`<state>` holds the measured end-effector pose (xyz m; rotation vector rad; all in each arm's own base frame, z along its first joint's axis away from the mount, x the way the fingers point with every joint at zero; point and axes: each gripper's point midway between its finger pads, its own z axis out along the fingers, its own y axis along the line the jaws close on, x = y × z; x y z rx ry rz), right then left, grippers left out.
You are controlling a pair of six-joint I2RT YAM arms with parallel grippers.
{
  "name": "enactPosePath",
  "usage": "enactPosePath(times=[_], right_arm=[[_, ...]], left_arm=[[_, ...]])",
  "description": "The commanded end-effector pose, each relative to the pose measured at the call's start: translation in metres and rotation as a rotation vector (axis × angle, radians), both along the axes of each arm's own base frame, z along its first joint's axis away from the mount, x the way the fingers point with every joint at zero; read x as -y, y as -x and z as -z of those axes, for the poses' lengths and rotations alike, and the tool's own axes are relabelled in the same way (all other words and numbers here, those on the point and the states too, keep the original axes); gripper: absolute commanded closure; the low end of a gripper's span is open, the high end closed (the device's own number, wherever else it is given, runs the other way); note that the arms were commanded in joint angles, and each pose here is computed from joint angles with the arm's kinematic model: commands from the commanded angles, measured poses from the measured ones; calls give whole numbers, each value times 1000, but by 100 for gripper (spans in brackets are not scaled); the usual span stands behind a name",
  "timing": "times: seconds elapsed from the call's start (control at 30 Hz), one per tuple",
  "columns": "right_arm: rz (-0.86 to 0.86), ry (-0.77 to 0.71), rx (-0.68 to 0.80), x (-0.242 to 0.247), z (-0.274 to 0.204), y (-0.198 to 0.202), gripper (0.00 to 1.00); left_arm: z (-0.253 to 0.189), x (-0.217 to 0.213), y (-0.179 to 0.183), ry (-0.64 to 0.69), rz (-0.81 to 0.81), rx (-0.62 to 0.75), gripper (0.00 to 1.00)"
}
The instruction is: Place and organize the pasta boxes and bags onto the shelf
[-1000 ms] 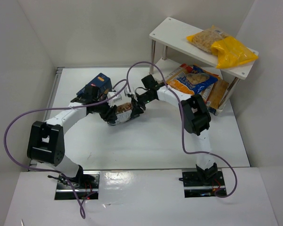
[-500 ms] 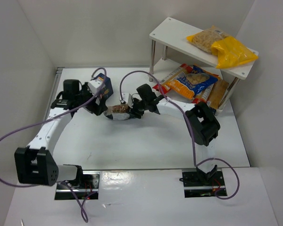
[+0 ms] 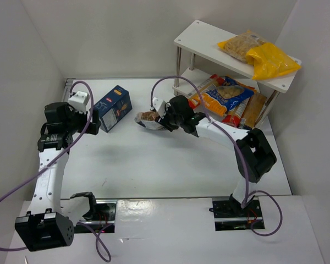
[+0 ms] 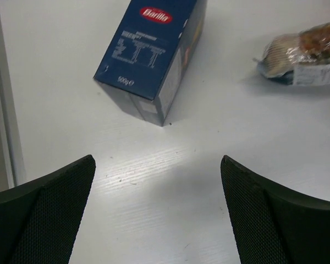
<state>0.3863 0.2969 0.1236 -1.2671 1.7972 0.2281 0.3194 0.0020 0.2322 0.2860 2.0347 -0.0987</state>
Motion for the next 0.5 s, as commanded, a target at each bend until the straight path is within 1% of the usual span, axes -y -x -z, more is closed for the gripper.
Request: enactPosePath(times=[0.0,0.03,0.07,0.17,0.33,0.47], right_arm=[[88,-176,254,0,-101,-22,100],[96,-165,247,2,-96,-21,100],[93,-171,268,3,-102,-20,100],[96,-158,284,8,-97,-18,100],[58,-115,297,0,-81,-3,100],[24,-34,356,-10,-69,11,100]], left_arm=[[-7,-11,6,32,-67,24,0],[-5,-9,5,37,-57,25,0],[-5,-9,5,37,-57,25,0],[-7,-9,4,35,-57,34,0],[-3,-12,5,37,-67,25,0],[-5,-12,4,35,-66,34,0]])
